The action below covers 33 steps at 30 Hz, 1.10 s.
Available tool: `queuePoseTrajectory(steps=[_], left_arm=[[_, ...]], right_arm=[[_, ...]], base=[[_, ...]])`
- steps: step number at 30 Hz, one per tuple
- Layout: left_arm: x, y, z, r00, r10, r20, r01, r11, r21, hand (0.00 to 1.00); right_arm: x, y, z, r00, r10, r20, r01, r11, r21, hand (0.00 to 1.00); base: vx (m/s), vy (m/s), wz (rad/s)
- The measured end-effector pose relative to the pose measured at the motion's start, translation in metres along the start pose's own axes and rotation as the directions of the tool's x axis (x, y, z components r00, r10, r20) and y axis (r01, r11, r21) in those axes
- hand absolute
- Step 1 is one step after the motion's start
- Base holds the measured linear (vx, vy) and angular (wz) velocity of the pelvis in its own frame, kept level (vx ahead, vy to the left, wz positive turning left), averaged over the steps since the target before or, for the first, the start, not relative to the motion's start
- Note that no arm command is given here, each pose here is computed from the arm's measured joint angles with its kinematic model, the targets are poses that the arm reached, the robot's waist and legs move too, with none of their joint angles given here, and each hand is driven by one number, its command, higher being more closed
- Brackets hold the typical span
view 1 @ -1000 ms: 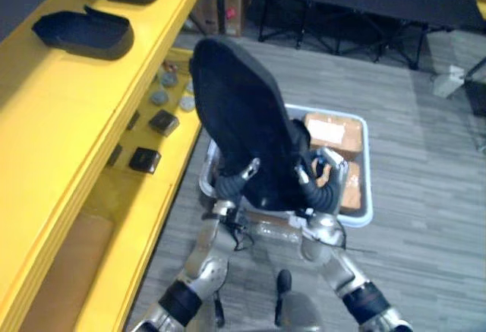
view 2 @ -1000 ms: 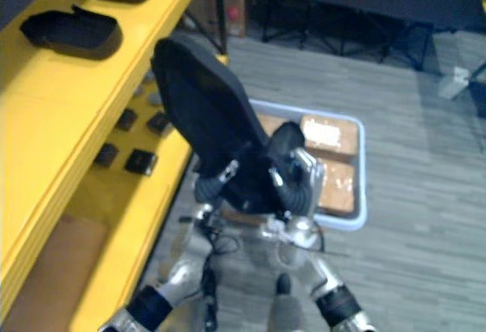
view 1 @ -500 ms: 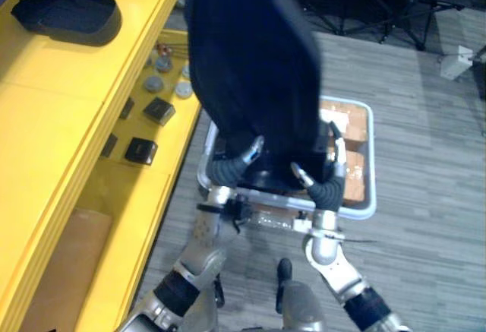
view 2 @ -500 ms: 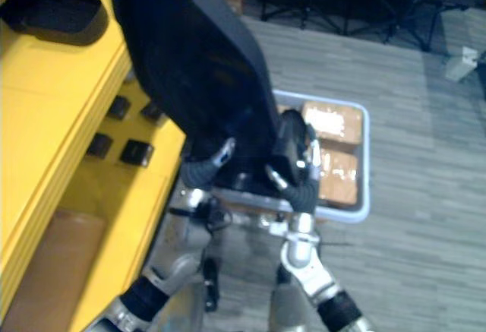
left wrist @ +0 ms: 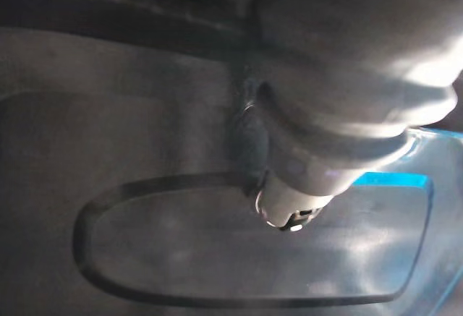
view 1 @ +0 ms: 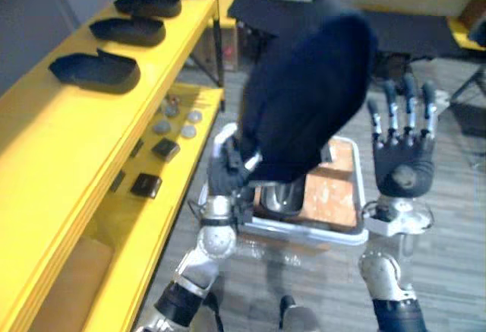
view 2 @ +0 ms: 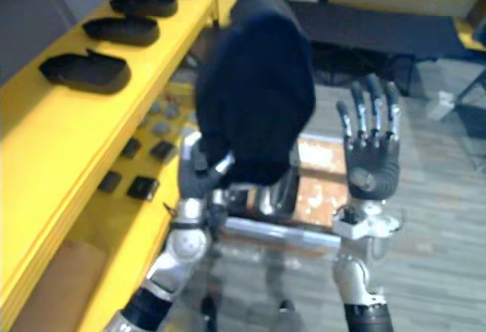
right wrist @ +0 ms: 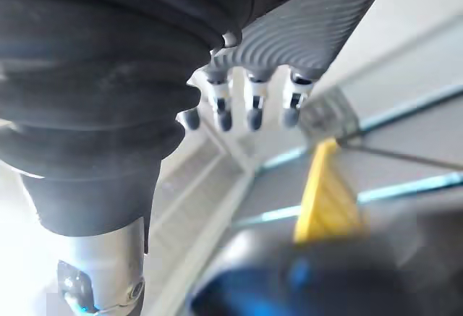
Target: Walk over and take plastic housings, then place them on the shelf
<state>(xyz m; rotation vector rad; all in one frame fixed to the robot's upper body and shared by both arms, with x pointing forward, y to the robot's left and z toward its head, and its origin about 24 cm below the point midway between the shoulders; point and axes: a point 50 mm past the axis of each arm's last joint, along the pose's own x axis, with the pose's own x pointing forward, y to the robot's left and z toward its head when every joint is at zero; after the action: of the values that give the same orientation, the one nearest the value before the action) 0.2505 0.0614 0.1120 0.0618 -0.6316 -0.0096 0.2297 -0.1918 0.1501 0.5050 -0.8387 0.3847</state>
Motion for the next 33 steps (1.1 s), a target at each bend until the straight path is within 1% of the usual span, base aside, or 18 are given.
queuePoseTrajectory(steps=[1,3,5,6,8,9,11,12,14,16,17,19,22,24,25,26,29,33], left_arm=[[-0.002,0.000,-0.005,1.000,-0.005,-0.013,0.005,0.999,0.034,1.00],[-0.003,0.004,-0.010,0.999,0.023,-0.032,-0.021,0.998,0.052,1.00],[0.000,0.017,-0.013,0.995,0.096,-0.031,-0.093,0.994,0.065,1.00],[0.001,0.021,-0.013,0.993,0.118,-0.030,-0.116,0.991,0.062,1.00],[-0.005,0.039,-0.014,0.977,0.204,-0.055,-0.204,0.979,0.007,1.00],[-0.008,0.044,-0.013,0.972,0.227,-0.065,-0.228,0.974,-0.012,1.00],[-0.020,0.058,-0.011,0.956,0.275,-0.103,-0.284,0.955,-0.086,1.00],[-0.022,0.063,-0.011,0.953,0.283,-0.110,-0.293,0.952,-0.088,1.00],[-0.029,0.080,-0.009,0.938,0.326,-0.114,-0.335,0.939,-0.071,1.00],[-0.031,0.096,-0.007,0.924,0.370,-0.095,-0.374,0.927,-0.029,1.00],[-0.033,0.113,-0.004,0.907,0.416,-0.071,-0.416,0.909,0.015,1.00],[-0.038,0.130,0.000,0.885,0.462,-0.051,-0.459,0.886,0.056,1.00],[-0.049,0.157,0.008,0.829,0.560,-0.013,-0.553,0.822,0.134,1.00],[-0.062,0.175,0.015,0.785,0.620,0.014,-0.609,0.766,0.204,1.00],[-0.066,0.179,0.017,0.774,0.633,0.022,-0.622,0.752,0.220,1.00],[-0.072,0.187,0.022,0.747,0.664,0.041,-0.651,0.718,0.247,1.00],[-0.085,0.202,0.034,0.710,0.698,0.098,-0.686,0.654,0.319,1.00],[-0.095,0.209,0.053,0.670,0.726,0.157,-0.729,0.601,0.328,1.00]], right_arm=[[-0.004,-0.003,0.000,1.000,-0.010,-0.026,0.010,1.000,0.010,0.00],[-0.017,-0.010,0.003,0.996,-0.082,-0.046,0.082,0.997,-0.007,0.00],[-0.041,-0.023,0.011,0.960,-0.280,-0.021,0.279,0.959,-0.045,0.00],[-0.049,-0.026,0.013,0.940,-0.341,-0.014,0.340,0.939,-0.056,0.00],[-0.084,-0.032,0.017,0.834,-0.552,-0.017,0.549,0.831,-0.089,0.00],[-0.094,-0.032,0.018,0.805,-0.593,-0.024,0.588,0.802,-0.102,0.00],[-0.130,-0.031,0.030,0.684,-0.729,-0.014,0.715,0.675,-0.182,0.00],[-0.137,-0.032,0.034,0.656,-0.755,-0.004,0.738,0.642,-0.207,0.00],[-0.156,-0.040,0.053,0.602,-0.797,0.048,0.766,0.560,-0.316,0.00],[-0.162,-0.046,0.065,0.585,-0.805,0.098,0.777,0.522,-0.352,0.00],[-0.163,-0.048,0.075,0.594,-0.792,0.142,0.771,0.511,-0.379,0.00],[-0.158,-0.049,0.081,0.626,-0.763,0.163,0.749,0.529,-0.398,0.00],[-0.136,-0.055,0.082,0.700,-0.692,0.178,0.690,0.591,-0.417,0.00],[-0.112,-0.058,0.073,0.754,-0.635,0.166,0.638,0.649,-0.414,0.00],[-0.105,-0.059,0.070,0.768,-0.621,0.160,0.623,0.664,-0.412,0.00],[-0.092,-0.059,0.063,0.792,-0.592,0.150,0.594,0.692,-0.409,0.00],[-0.064,-0.058,0.038,0.839,-0.538,0.086,0.529,0.767,-0.362,0.00],[-0.035,-0.047,0.007,0.875,-0.485,-0.001,0.462,0.835,-0.300,0.00]], base=[[0.01,0.007,-0.23],[0.01,0.016,-0.25],[0.02,0.034,-0.24],[0.02,0.031,-0.19],[0.04,0.035,-0.34],[0.07,0.031,-0.40],[0.09,0.023,-0.15],[0.08,0.023,-0.07],[0.08,0.031,-0.14],[0.02,0.013,-0.07],[-0.01,0.013,0.10],[-0.03,0.009,0.19],[-0.07,0.006,0.40],[-0.05,-0.018,0.72],[-0.03,-0.044,0.76],[-0.03,-0.049,0.62],[0.01,-0.071,0.82],[-0.01,-0.038,0.69]])
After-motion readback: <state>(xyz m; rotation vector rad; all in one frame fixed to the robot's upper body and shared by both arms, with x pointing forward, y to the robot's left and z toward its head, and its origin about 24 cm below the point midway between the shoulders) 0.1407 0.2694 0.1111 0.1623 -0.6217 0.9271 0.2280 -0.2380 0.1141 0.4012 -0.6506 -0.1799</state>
